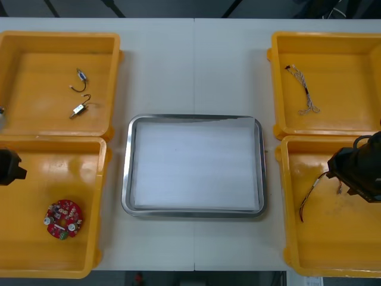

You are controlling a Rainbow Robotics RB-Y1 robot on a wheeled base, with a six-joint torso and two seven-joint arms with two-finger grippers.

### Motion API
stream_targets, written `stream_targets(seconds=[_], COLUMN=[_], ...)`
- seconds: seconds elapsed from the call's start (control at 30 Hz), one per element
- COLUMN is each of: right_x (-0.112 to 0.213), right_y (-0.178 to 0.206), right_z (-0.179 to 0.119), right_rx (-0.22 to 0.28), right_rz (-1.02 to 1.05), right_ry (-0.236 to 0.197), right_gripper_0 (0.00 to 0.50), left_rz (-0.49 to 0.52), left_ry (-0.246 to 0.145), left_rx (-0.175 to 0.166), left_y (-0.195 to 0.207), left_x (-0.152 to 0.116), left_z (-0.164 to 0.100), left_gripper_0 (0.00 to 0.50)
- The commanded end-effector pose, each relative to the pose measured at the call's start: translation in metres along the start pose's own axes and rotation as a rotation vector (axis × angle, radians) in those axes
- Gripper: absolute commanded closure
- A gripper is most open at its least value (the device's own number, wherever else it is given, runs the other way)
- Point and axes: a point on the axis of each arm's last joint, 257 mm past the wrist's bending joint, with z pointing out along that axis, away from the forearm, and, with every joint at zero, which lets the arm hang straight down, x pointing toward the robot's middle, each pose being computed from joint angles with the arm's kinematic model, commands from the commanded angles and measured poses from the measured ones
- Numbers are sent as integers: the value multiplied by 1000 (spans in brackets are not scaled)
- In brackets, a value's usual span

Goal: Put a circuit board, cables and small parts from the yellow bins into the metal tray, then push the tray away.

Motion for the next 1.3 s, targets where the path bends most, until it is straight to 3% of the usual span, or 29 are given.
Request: stream_targets(seconds=[0.03,0.37,0.57,0.63,0.97,1.3], right_x=[12,10,10,11,14,18], right_y=[21,35,43,44,45,46], right_z=[6,22,30,31,43,51], right_rx=[-9,-44,-73,-74,-76,-79], right_rz=[27,63,74,76,84,100], right_ry=[6,16,20,22,35,51], right_gripper_0=[0,0,0,0,0,0], left_rz=[117,200,234,238,345,412], left_ry=[15,37,-10,-8,-49,-74], left_rx=[-22,22,41,53,25,38], left_y=[11,-13,-23,-26,-27,-36], left_x=[16,39,43,48,57,67], left_z=[-6,-5,3,7,29,42], left_gripper_0=[0,0,0,0,0,0])
